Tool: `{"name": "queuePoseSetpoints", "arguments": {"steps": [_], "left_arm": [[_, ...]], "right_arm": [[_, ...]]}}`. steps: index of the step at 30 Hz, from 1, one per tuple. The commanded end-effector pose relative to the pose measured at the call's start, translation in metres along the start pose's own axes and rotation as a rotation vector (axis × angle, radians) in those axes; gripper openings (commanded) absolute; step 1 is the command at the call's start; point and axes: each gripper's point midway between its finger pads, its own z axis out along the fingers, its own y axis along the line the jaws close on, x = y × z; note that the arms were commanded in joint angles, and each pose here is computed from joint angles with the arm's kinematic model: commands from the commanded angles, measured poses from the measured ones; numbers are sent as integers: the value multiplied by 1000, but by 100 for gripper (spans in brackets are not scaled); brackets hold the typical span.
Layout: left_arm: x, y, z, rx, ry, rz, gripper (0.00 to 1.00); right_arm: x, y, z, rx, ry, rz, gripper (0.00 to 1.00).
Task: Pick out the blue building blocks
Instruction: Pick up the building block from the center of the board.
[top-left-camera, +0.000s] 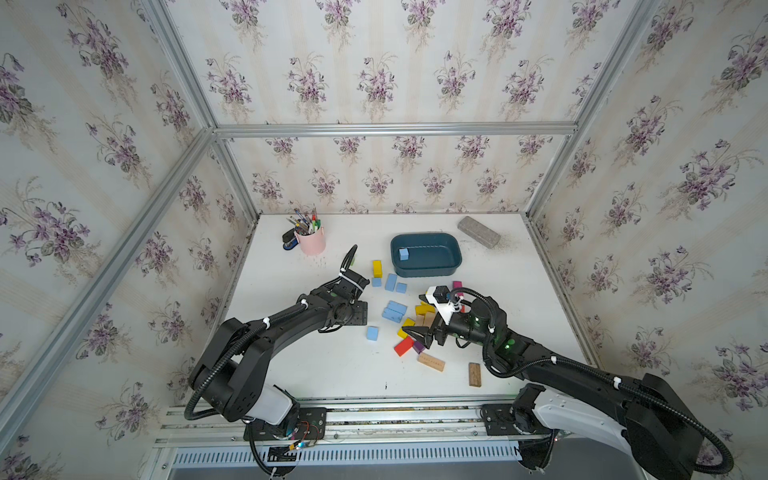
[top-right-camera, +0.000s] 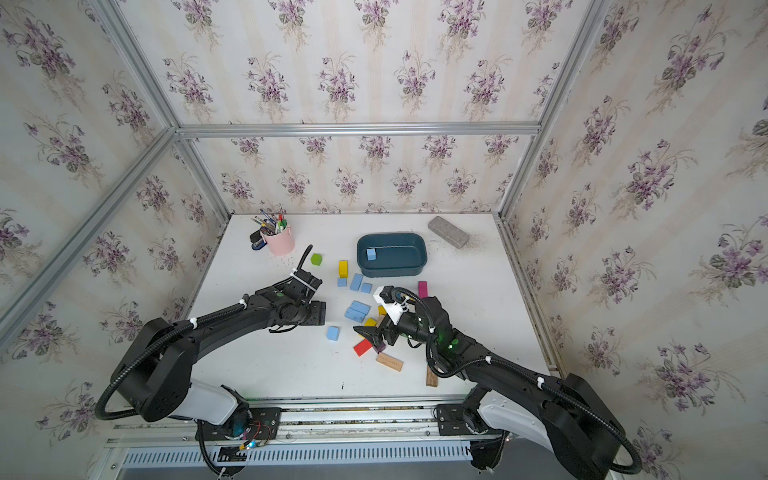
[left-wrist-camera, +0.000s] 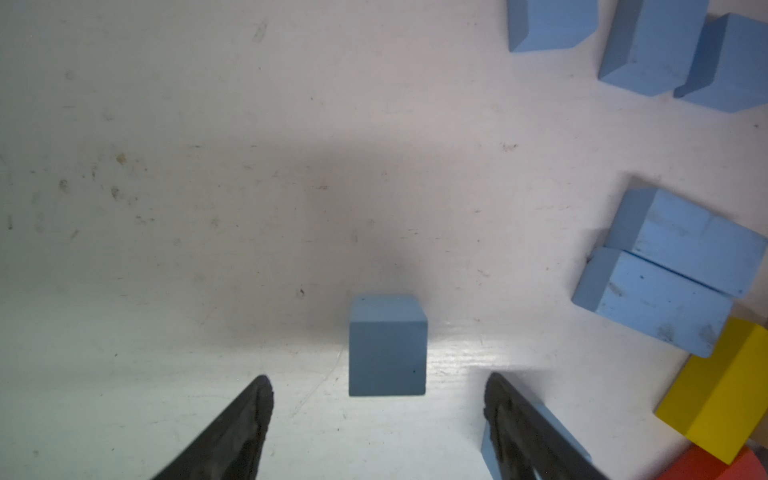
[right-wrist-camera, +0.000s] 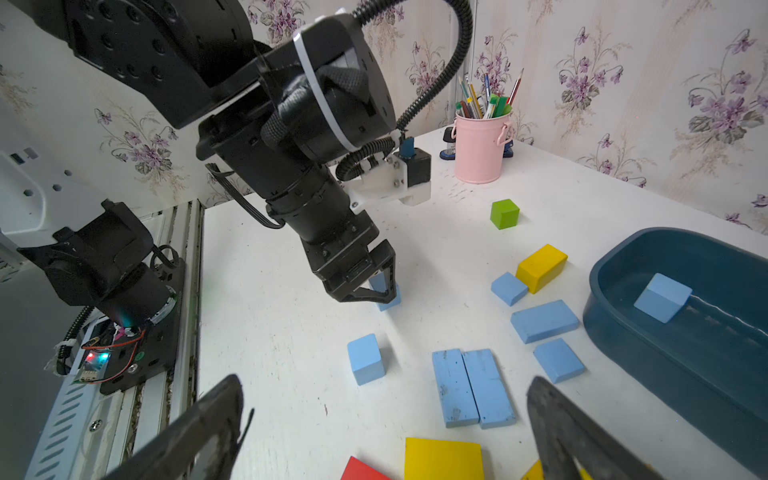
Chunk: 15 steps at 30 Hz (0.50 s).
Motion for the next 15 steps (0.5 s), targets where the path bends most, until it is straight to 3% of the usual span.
{"name": "queuePoseSetpoints", "arguments": {"steps": [1,12,15], "left_arm": [[-6,-1,5,6,-13,-8,75],[-6,0,25,-1,11,-37,56],[-5,0,27,-3,10,-40,46]], "right_arm": [[-12,0,-1,3,-46,-32,100],[-7,-2,2,17,-33,-33,100],[-8,-2,2,21,-35,-38,100]]}}
